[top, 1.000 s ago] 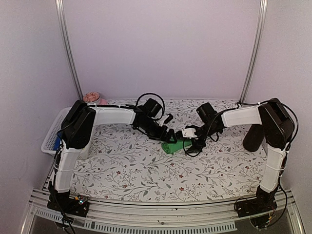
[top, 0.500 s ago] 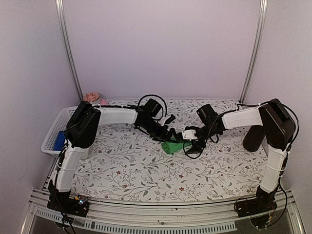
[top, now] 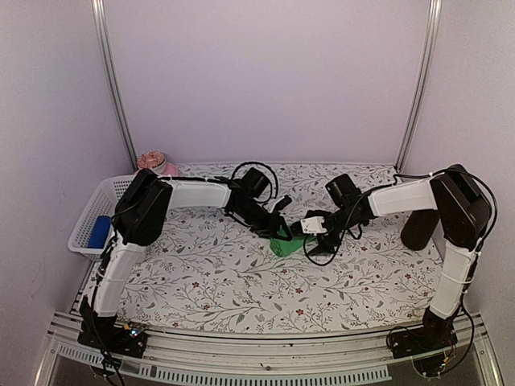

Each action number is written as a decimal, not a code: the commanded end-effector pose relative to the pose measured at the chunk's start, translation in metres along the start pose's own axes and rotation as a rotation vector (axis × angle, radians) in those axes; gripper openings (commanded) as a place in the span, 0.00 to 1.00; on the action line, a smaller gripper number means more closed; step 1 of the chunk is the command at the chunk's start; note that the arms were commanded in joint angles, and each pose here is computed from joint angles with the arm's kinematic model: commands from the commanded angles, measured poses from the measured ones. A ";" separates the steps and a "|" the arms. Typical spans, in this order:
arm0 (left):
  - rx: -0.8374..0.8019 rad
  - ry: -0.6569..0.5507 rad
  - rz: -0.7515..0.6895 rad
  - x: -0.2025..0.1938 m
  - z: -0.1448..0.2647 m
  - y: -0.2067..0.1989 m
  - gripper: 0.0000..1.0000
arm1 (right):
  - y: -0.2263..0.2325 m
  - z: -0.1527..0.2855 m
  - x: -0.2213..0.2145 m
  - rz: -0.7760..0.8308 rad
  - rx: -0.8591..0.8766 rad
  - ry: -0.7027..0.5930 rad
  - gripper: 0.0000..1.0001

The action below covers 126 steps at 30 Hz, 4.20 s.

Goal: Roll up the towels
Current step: Pick up the towel from the center of the board, then place the towel in the bin, then reset both arms

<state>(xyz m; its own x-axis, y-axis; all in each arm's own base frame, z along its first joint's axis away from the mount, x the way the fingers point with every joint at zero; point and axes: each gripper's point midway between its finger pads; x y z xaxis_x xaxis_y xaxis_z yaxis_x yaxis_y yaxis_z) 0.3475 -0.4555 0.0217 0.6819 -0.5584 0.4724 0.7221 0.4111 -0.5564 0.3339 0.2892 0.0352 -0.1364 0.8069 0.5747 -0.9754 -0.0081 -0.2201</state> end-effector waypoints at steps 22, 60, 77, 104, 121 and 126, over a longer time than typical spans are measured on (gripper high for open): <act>0.718 -0.245 0.056 -0.011 0.247 0.027 0.00 | -0.078 0.155 0.092 -0.258 -0.279 -0.078 0.99; 0.652 -0.420 0.702 -0.241 0.412 0.130 0.00 | 0.026 0.119 0.159 -0.306 0.070 -0.189 0.99; 0.749 -0.508 0.746 -0.252 0.435 0.104 0.00 | 0.053 0.105 0.173 -0.222 0.085 -0.169 0.99; 0.816 -0.373 0.976 -0.301 0.418 0.118 0.76 | 0.055 0.107 0.176 -0.205 0.087 -0.179 0.99; 0.852 -0.516 0.817 -0.258 0.457 0.098 0.72 | 0.055 0.101 0.175 -0.199 0.078 -0.165 0.99; 0.924 -0.627 0.617 -0.207 0.496 0.064 0.97 | 0.034 0.103 0.170 -0.239 -0.034 -0.154 0.99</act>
<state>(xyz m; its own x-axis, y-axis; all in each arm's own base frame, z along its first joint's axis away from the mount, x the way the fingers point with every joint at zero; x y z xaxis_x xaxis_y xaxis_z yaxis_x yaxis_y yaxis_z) 0.2958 0.0550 0.1615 0.7875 0.3237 0.5245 -0.1991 0.9390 -0.2805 0.2455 0.3679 0.2035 0.0525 0.6949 0.7171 -0.9924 0.1165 -0.0402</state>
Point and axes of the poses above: each gripper's point midway between its finger pads, its own z axis back along the fingers, its own y axis along the line the jaws close on, x = y × z, and after that the axes turned 12 degrees about -z, right-handed
